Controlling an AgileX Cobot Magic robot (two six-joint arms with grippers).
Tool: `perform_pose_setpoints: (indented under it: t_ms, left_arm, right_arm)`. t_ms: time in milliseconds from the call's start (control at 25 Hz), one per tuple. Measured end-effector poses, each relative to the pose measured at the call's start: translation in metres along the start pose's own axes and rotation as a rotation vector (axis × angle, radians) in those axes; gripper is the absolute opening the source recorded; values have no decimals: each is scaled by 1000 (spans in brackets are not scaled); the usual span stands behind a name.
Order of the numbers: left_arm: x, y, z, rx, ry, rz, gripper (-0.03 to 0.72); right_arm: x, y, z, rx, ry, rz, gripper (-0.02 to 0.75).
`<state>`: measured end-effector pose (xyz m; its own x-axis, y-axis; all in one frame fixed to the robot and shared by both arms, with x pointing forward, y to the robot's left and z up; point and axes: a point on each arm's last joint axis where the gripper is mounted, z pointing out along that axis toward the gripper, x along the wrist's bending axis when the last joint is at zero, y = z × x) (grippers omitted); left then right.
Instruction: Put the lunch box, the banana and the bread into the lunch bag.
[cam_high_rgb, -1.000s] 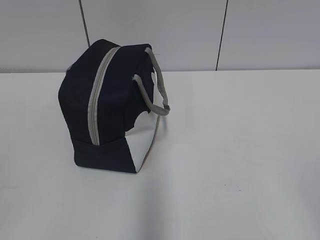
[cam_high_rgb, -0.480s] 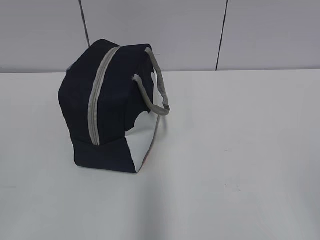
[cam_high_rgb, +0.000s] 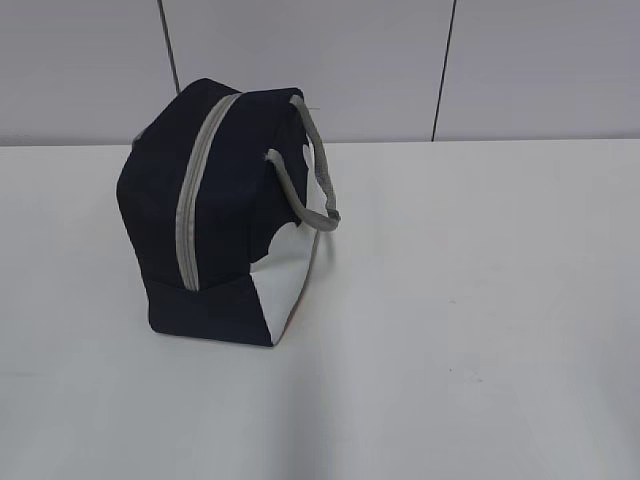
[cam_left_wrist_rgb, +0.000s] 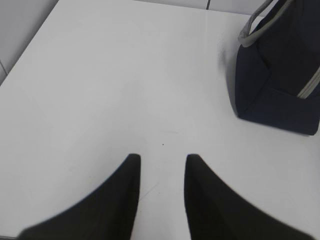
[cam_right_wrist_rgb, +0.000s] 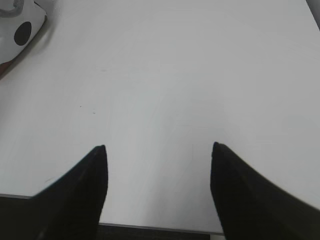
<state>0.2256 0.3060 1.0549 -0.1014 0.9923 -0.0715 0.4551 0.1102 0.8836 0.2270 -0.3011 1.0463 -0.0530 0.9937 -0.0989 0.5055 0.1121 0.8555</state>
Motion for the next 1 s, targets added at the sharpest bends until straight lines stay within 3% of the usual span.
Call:
perform_pose_setpoints:
  t_ms: [1000]
  left_arm:
    - [0,0,0,0,1,0,235]
  right_arm:
    - [0,0,0,0,0,0,479]
